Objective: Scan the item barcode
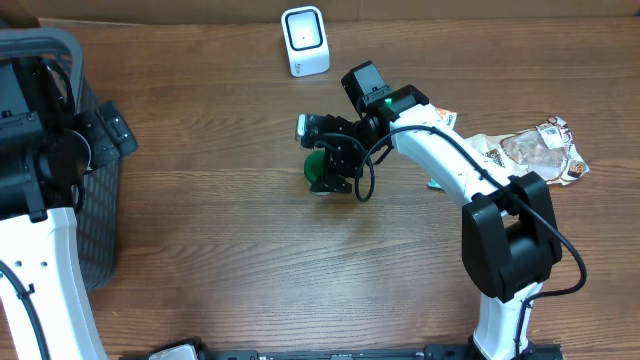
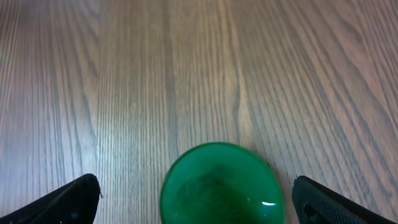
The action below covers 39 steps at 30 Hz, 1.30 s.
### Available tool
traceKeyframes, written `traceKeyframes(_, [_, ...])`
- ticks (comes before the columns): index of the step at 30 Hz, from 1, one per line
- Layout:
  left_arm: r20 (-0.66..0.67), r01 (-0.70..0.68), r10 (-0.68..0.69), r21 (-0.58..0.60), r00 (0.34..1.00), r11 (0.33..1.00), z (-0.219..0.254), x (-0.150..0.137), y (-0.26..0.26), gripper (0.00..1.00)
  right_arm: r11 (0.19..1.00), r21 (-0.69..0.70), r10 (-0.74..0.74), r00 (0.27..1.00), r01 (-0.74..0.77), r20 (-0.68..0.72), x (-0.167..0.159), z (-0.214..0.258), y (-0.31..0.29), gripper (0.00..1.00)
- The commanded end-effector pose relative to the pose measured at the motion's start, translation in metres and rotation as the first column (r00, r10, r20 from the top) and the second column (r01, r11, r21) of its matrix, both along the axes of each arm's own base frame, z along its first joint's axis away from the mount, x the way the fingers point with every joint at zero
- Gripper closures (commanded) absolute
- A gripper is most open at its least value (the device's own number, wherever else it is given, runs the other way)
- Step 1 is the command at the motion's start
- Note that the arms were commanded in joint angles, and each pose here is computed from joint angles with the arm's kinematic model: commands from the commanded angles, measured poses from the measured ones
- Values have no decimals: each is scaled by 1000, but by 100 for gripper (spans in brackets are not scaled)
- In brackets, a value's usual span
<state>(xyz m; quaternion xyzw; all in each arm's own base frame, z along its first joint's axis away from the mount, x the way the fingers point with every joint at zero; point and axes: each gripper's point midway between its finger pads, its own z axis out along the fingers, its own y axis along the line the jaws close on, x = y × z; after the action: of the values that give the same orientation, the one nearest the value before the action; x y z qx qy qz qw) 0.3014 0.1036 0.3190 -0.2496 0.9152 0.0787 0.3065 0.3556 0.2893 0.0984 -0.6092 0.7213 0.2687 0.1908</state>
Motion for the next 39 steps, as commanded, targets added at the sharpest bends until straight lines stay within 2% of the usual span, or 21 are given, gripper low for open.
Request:
traceKeyframes(1, [20, -10, 11, -4, 1000, 1000, 5, 0, 1, 1, 959, -11, -284, 955, 284, -85, 29, 29, -2, 0])
traceKeyframes(3, [21, -11, 11, -5, 1000, 1000, 5, 0, 1, 1, 900, -37, -435, 891, 434, -131, 42, 43, -4, 0])
traceKeyframes(5, [20, -10, 11, -4, 1000, 1000, 5, 0, 1, 0, 814, -69, -579, 795, 577, -184, 52, 55, -6, 0])
traceKeyframes(7, [20, -10, 11, -4, 1000, 1000, 5, 0, 1, 1, 656, -140, -749, 617, 742, -240, 60, 58, -12, 0])
traceKeyframes(9, [20, -10, 11, -4, 1000, 1000, 5, 0, 1, 0, 439, -246, -891, 382, 864, -247, 60, 50, -22, 0])
traceKeyframes(12, [21, -11, 11, -5, 1000, 1000, 5, 0, 1, 1, 232, -298, -973, 215, 926, -90, 57, 35, -41, 0])
traceKeyframes(13, [20, -10, 11, -4, 1000, 1000, 5, 0, 1, 0, 204, -298, -979, 197, 933, -53, 54, 31, -41, 0])
traceKeyframes(14, [20, -10, 11, -4, 1000, 1000, 5, 0, 1, 0, 209, -300, -978, 207, 931, -40, 48, 28, -35, 0])
traceKeyframes(18, [21, -11, 11, -5, 1000, 1000, 5, 0, 1, 1, 281, -291, -959, 279, 914, -50, 31, 26, -4, 0])
traceKeyframes(22, [20, -10, 11, -4, 1000, 1000, 5, 0, 1, 0, 305, -289, -951, 304, 907, -48, 23, 26, 7, 0])
traceKeyframes(23, [21, -11, 11, -5, 1000, 1000, 5, 0, 1, 0, 298, -292, -953, 300, 909, -41, 23, 25, 5, 8])
traceKeyframes(24, [21, -11, 11, -5, 1000, 1000, 5, 0, 1, 0, 260, -299, -964, 263, 918, -32, 23, 24, 1, 16])
traceKeyframes(25, [21, -11, 11, -5, 1000, 1000, 5, 0, 1, 0, 175, -302, -984, 180, 937, -14, 25, 23, -8, 17])
traceKeyframes(27, [21, -11, 11, -5, 1000, 1000, 5, 0, 1, 0, 53, -295, -997, 66, 954, 32, 28, 20, -24, 17])
traceKeyframes(29, [20, -10, 11, -4, 1000, 1000, 5, 0, 1, 0, 6, -290, -998, 25, 957, 61, 30, 17, -30, 10])
traceKeyframes(33, [21, -11, 11, -5, 1000, 1000, 5, 0, 1, 1, 26, -325, -999, 40, 945, 35, 28, 4, -22, 0])
traceKeyframes(36, [20, -10, 11, -4, 1000, 1000, 5, 0, 1, 0, 116, -380, -993, 113, 918, -29, 22, -11, -5, 0])
traceKeyframes(39, [20, -10, 11, -4, 1000, 1000, 5, 0, 1, 0, 124, -399, -992, 126, 908, -21, 20, -18, -5, 0])
